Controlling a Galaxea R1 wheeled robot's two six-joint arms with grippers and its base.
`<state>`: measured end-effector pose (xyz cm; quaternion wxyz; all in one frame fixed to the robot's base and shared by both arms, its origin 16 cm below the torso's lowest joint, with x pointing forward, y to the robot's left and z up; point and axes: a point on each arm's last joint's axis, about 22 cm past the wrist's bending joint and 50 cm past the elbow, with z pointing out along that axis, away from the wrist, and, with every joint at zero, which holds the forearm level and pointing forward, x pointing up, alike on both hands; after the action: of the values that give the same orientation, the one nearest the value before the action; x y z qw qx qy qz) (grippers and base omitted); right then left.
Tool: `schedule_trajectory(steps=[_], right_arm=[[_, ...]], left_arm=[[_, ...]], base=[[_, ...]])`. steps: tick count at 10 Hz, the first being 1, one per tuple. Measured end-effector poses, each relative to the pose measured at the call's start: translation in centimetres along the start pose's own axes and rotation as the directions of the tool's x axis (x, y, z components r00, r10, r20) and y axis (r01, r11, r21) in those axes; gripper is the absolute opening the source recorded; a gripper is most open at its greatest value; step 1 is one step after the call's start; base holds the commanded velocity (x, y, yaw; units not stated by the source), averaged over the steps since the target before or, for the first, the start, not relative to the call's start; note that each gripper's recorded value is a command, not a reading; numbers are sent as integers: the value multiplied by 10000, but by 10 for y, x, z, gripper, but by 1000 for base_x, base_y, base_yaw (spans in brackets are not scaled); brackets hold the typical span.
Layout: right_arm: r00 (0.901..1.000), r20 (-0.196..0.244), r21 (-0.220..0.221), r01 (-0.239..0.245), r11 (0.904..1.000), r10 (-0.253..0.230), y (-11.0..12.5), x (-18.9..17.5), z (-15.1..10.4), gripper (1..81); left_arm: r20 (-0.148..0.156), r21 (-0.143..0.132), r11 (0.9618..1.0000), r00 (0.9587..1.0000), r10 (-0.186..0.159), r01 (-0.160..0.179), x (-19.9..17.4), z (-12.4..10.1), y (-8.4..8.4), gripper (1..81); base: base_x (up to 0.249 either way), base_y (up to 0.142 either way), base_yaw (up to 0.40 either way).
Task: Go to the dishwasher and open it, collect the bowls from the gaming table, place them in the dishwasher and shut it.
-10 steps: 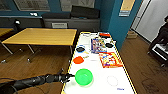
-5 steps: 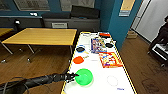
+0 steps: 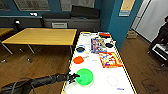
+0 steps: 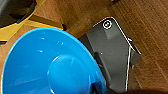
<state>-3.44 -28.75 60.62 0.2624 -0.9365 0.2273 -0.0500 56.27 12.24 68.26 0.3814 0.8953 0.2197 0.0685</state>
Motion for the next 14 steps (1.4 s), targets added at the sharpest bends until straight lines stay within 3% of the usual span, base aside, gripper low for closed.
schedule_trajectory(steps=[2,5,7,8,10,12,14], right_arm=[[10000,-9,-20,36,10000,-36,1,1,0,10],[9998,-140,-59,160,9999,-161,4,10,5,10],[9997,-138,-120,195,9997,-197,7,10,6,10],[9997,-138,-171,214,9996,-217,10,10,7,10],[9996,-97,-211,247,9995,-249,12,9,7,10],[9996,-94,-188,257,9995,-259,11,9,8,10],[9995,-104,-172,281,9995,-282,11,10,9,10]], left_arm=[[154,-70,10000,9999,35,-34,-9,15,11,811],[7,461,9989,9999,112,-112,-1,26,-2,811],[497,703,9948,9963,697,-731,-22,45,8,811],[765,950,9892,9916,1043,-1113,-34,51,5,10],[1022,982,9826,9837,1479,-1579,-46,50,0,10],[1291,532,9778,9724,1945,-2027,-56,35,17,10],[1200,6,9653,9583,2593,-2612,-44,0,45,10]], base=[[0,0,0],[0,0,0],[0,0,0],[0,0,0],[0,0,0],[0,0,0],[0,0,0]])
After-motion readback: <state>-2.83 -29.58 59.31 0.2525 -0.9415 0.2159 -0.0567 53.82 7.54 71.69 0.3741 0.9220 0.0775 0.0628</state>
